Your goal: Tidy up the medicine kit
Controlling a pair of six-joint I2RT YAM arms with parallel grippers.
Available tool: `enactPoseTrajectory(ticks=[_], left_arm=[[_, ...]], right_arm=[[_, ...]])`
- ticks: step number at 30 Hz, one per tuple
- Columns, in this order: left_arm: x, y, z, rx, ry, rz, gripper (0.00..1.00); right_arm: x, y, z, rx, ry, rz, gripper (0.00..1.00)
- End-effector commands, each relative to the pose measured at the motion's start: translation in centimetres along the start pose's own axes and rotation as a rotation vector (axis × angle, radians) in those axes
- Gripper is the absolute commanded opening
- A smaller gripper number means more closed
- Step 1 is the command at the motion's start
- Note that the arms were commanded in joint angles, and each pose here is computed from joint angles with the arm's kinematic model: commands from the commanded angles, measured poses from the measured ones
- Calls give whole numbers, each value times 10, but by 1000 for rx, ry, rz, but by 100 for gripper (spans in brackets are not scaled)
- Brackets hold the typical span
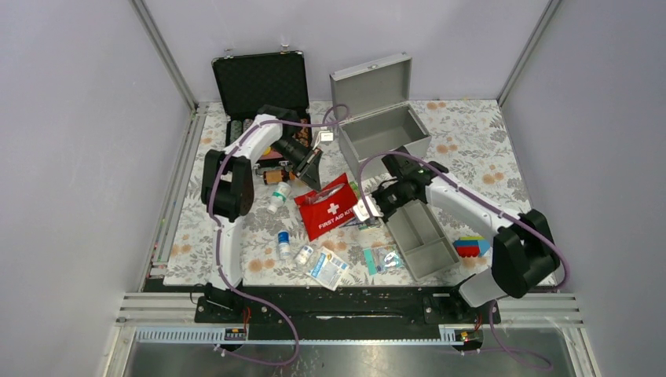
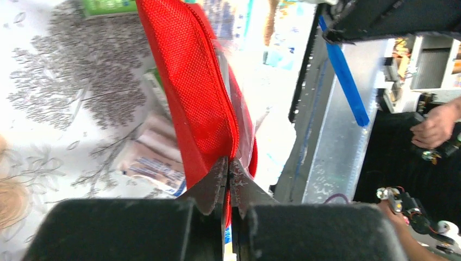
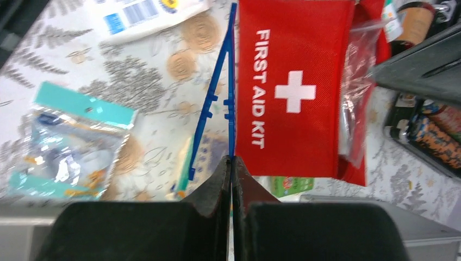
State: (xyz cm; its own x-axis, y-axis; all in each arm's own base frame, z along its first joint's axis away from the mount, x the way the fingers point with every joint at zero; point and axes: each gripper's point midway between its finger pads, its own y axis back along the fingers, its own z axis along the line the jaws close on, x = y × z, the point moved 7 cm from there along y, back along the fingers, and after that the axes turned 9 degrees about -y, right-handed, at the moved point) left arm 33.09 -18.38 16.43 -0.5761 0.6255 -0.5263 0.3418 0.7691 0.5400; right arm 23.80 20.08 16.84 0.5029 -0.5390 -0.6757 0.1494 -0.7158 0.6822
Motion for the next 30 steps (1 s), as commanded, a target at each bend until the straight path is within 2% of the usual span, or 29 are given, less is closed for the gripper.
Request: enactPoseTrajectory(ticks=[1,7,14,26,30], left_arm=[[-5,0,20,-96,-42,48,0],[-9,-1,21,-139,-48,0,0],[-23,2,11,-113,-39,-66,0],[-27,3,2,-80,-14,-101,0],[-29,4,0,-80,-17,-105,0]], right_arm=[[-21,-5,-53,169,31,-2,0],[-28,-11,-91,248,88,17,0],[-20,-28,-121,289,167,61,0],[10,-69,-121,259,261,132,0],[20,-76,-108,191,276,154,0]])
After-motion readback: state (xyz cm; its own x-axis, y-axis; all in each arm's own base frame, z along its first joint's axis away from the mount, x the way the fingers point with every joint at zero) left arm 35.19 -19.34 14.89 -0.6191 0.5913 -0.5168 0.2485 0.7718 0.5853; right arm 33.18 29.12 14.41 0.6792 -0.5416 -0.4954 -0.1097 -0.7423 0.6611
